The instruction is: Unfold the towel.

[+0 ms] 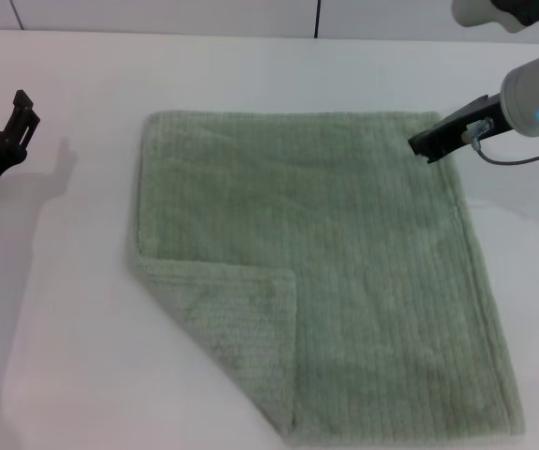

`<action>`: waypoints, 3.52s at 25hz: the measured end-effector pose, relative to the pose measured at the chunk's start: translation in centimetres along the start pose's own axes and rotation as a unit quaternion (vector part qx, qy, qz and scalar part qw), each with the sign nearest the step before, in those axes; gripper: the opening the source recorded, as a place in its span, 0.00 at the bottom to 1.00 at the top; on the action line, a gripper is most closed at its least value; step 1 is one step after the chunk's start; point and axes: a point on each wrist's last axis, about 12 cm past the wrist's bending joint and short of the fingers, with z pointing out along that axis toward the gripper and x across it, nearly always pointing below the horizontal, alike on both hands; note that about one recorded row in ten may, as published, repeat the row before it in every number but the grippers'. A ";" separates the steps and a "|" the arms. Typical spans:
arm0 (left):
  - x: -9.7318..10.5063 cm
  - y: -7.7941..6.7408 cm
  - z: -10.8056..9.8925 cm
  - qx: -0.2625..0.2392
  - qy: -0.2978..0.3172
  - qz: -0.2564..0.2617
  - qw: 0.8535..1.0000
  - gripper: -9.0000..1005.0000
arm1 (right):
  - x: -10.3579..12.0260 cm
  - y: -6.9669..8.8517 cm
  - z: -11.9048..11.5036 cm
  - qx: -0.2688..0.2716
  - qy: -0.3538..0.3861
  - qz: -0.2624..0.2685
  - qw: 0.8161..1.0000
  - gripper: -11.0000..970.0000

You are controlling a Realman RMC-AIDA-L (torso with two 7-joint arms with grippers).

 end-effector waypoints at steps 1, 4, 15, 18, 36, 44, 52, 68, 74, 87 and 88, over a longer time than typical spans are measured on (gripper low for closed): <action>0.0 0.0 0.0 0.000 0.000 -0.001 1.000 0.84 | -0.1 -0.3 0.4 -0.002 0.014 -0.001 1.000 0.01; 0.0 -0.1 -0.1 0.000 -0.001 -0.001 1.000 0.84 | -0.1 -0.5 0.8 -0.004 0.026 -0.004 1.000 0.01; 0.0 -0.1 -0.1 0.002 -0.004 -0.015 1.000 0.84 | 0.0 -1.6 2.4 -0.012 0.056 -0.012 0.998 0.01; -0.1 -0.2 0.0 0.003 -0.005 -0.015 1.000 0.84 | 0.2 -1.9 2.7 -0.010 0.063 -0.013 0.998 0.01; -0.2 -0.4 0.2 0.006 -0.007 -0.016 1.000 0.84 | 0.5 -2.1 3.3 -0.008 0.078 -0.023 0.997 0.01; -0.2 -0.4 0.2 0.006 -0.007 -0.021 1.000 0.84 | 0.7 -2.2 3.4 -0.010 0.081 -0.026 0.996 0.01; -0.2 -0.4 0.3 0.007 -0.007 -0.022 1.000 0.84 | 0.7 -2.3 3.5 -0.009 0.086 -0.025 0.996 0.01; -0.4 -0.4 0.5 0.013 -0.011 -0.046 0.999 0.84 | 0.8 -2.3 3.6 -0.009 0.091 -0.027 0.995 0.01; -0.6 -0.7 0.6 0.041 -0.009 -0.058 0.997 0.84 | 0.8 -2.3 3.6 -0.009 0.091 -0.028 0.995 0.01; -3.4 -1.0 1.8 0.232 0.035 -0.108 0.966 0.84 | 0.8 -2.4 3.6 -0.008 0.090 -0.030 0.995 0.01; -3.7 -1.1 2.0 0.251 0.043 -0.107 0.961 0.84 | 0.7 -2.4 3.6 -0.008 0.090 -0.030 0.995 0.01</action>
